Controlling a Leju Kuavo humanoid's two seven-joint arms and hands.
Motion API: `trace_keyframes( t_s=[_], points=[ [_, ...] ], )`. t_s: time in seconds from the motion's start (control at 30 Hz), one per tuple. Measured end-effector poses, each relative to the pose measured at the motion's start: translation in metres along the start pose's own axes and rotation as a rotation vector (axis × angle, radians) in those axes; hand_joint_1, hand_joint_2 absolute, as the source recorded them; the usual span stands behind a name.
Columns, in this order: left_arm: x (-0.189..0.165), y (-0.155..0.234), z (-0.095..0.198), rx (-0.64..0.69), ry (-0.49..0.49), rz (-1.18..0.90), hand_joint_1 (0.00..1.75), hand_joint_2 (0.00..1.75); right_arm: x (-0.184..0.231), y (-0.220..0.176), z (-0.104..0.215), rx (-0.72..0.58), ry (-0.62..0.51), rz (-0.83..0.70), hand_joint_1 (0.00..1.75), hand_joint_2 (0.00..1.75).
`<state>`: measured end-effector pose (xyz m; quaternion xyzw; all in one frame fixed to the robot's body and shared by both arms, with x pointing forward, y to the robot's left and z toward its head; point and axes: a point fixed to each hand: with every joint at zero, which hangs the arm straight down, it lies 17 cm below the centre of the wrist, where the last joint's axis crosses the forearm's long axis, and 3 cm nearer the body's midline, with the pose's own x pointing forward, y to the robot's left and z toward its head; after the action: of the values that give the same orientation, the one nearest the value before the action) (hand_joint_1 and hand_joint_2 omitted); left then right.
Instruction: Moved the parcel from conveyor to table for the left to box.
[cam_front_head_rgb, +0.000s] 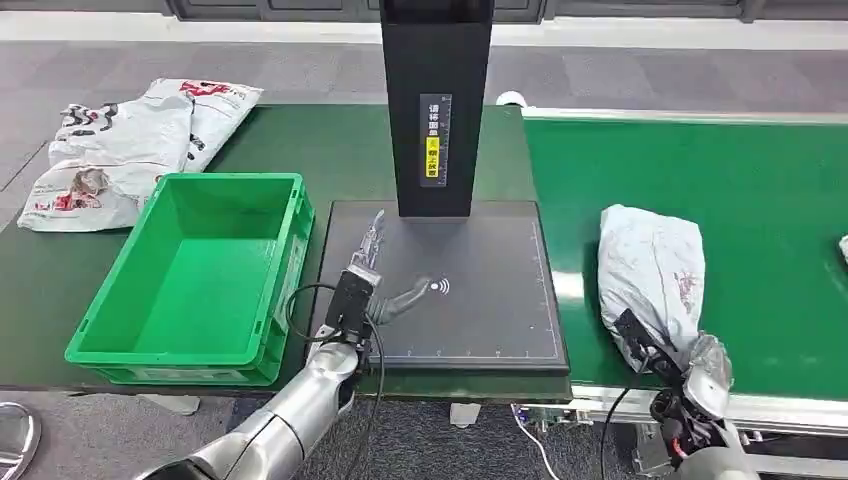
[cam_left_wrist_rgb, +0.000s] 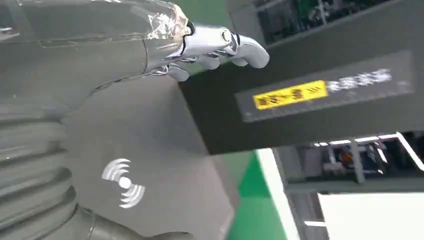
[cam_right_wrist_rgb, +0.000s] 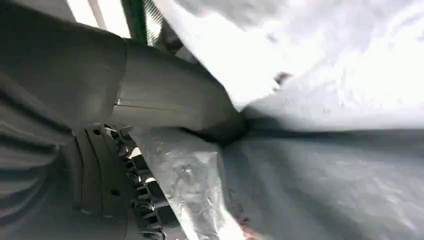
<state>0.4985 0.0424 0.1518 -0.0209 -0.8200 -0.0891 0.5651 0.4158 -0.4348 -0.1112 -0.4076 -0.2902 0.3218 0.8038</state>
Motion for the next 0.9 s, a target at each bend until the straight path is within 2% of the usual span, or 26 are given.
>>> trace_keyframes(
  t_s=[0.23,0.33,0.5,0.6,0.77,0.9],
  points=[
    [-0.021,0.021,0.018,0.052,0.039,-0.034,0.00,1.75,0.044,-0.048,0.004,-0.242,-0.216,-0.117,1.75,1.75],
    [-0.023,0.025,0.020,0.055,0.035,-0.059,0.00,1.75,0.077,-0.096,0.013,-0.403,-0.351,-0.243,1.75,1.75],
    [-0.021,0.026,0.018,0.048,0.020,-0.094,0.00,1.75,0.116,-0.180,0.032,-0.610,-0.460,-0.455,1.75,1.75],
    [-0.017,0.025,0.014,0.046,0.012,-0.102,0.00,1.75,0.146,-0.218,0.051,-0.690,-0.539,-0.474,1.75,1.75],
    [-0.013,0.024,0.011,0.037,-0.003,-0.121,0.00,1.75,0.188,-0.251,0.090,-0.787,-0.687,-0.476,1.75,1.75],
    [-0.008,0.021,0.005,0.030,-0.010,-0.137,0.00,1.75,0.215,-0.268,0.117,-0.837,-0.761,-0.483,1.75,1.75]
  ],
)
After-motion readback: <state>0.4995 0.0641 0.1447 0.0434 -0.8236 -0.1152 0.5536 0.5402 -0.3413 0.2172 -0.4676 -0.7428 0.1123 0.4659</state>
